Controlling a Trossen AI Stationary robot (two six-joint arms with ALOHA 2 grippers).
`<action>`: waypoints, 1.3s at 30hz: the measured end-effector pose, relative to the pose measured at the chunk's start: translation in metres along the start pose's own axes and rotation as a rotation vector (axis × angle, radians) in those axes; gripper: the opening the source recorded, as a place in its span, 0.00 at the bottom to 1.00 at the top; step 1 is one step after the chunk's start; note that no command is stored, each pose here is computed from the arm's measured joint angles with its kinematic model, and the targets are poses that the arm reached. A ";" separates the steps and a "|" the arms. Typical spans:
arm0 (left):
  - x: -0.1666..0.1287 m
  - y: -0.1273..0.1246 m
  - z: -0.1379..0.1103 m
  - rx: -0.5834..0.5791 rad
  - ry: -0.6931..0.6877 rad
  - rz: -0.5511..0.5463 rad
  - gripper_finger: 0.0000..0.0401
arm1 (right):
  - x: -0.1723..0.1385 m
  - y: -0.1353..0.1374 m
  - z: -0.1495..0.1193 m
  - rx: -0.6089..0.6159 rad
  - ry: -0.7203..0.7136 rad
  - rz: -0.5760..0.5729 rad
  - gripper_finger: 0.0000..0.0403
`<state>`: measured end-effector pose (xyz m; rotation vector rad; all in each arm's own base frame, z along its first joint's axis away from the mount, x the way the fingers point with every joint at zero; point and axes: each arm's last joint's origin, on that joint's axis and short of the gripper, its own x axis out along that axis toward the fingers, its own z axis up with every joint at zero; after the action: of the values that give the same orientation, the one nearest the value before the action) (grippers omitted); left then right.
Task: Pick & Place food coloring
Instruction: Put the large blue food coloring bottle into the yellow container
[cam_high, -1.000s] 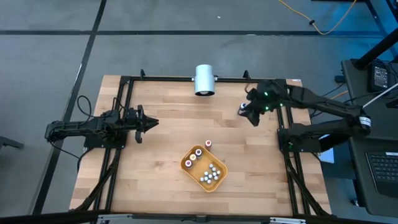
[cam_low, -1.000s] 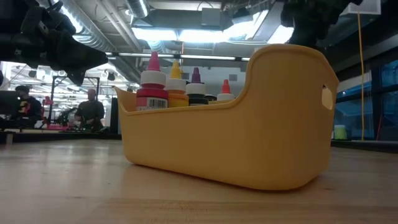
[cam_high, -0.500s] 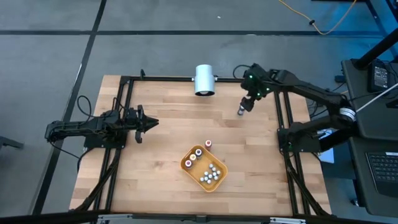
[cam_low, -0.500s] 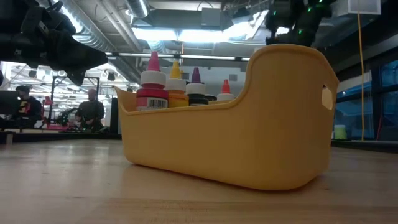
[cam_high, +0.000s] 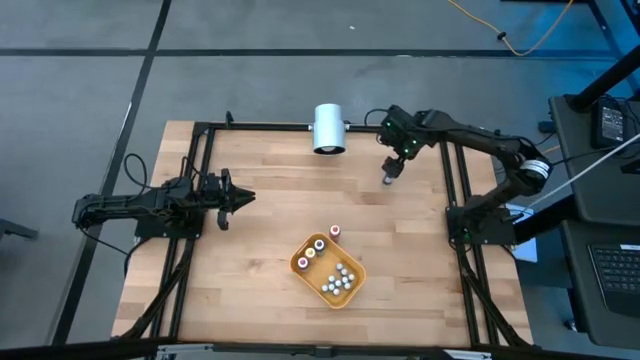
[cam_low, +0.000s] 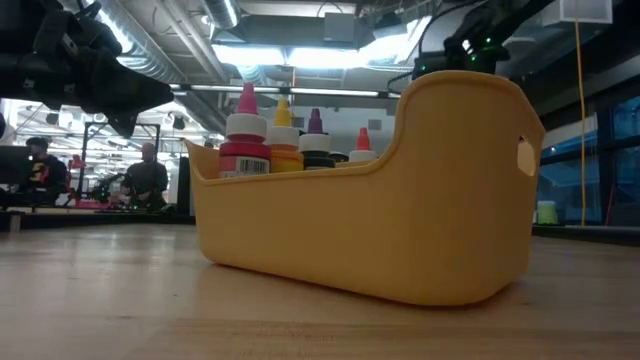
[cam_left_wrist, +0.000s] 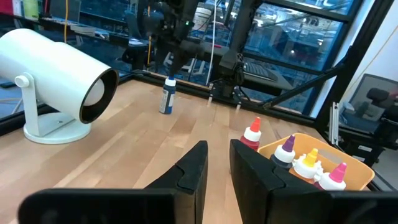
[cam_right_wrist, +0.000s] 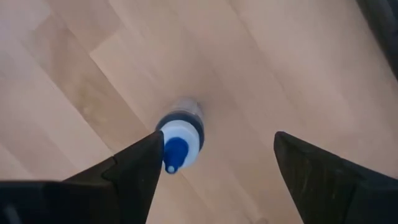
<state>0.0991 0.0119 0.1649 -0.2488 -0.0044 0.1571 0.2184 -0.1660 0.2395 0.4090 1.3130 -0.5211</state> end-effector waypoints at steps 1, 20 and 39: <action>0.000 0.000 0.000 0.000 0.000 0.000 0.16 | 0.002 0.000 0.001 0.001 0.009 0.003 0.76; 0.000 0.000 0.000 0.000 0.000 0.000 0.15 | 0.020 0.001 0.004 0.010 0.067 0.054 0.76; 0.000 0.000 0.000 0.000 0.000 0.000 0.16 | 0.032 -0.002 0.009 -0.017 0.087 0.023 0.76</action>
<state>0.0991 0.0119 0.1649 -0.2488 -0.0044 0.1571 0.2295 -0.1770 0.2104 0.4363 1.3942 -0.4769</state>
